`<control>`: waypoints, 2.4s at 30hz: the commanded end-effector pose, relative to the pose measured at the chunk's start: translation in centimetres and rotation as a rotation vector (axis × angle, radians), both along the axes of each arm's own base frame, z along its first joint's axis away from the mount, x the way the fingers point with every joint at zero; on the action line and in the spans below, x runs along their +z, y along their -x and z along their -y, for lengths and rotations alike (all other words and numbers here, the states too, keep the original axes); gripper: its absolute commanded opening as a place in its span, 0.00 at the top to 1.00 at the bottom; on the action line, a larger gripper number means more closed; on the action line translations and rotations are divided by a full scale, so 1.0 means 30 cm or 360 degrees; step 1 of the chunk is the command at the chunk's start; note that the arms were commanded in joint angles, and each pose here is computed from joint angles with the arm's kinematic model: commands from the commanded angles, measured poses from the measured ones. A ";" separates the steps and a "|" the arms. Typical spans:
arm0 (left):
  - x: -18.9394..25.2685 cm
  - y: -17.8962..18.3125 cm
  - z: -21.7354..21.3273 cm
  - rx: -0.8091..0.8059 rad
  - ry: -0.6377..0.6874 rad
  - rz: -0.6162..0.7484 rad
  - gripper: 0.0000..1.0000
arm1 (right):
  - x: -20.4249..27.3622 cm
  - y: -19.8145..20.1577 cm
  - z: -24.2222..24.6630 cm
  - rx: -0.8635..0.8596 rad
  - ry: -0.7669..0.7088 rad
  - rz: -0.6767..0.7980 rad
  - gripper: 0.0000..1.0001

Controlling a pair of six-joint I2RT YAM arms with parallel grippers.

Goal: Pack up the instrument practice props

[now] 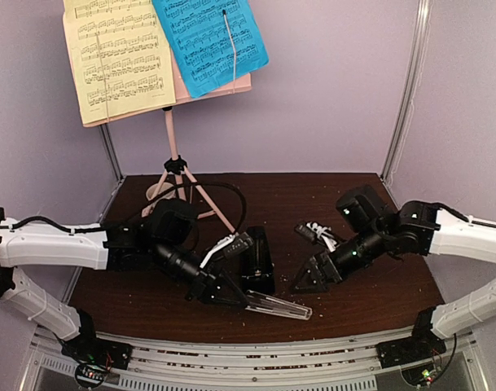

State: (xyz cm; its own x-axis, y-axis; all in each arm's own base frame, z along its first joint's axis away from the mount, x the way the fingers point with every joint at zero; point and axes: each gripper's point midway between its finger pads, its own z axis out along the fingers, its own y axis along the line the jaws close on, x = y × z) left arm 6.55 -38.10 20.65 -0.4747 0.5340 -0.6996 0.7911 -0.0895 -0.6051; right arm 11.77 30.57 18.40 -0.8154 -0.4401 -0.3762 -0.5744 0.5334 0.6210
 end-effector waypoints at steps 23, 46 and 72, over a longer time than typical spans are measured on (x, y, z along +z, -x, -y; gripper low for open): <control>0.524 -0.416 0.075 0.1102 0.1089 -0.0354 1.00 | 0.600 -0.361 0.273 -0.1300 -0.1411 0.0798 0.00; 0.561 -0.406 0.070 0.1066 0.1161 -0.0365 1.00 | 0.626 -0.347 0.034 -0.1143 -0.1534 0.0760 0.06; 0.580 -0.378 0.064 0.1002 0.1191 -0.0392 1.00 | 0.668 -0.397 -0.032 -0.1149 -0.1681 0.0667 0.33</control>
State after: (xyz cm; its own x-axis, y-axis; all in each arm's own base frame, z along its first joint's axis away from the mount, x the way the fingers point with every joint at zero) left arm 18.56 -40.95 35.54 -0.7184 -0.3597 -0.5954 0.6528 -0.0529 -0.7557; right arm 23.90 31.49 36.00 -0.4919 0.6660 -0.5608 -0.5813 0.2283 0.7810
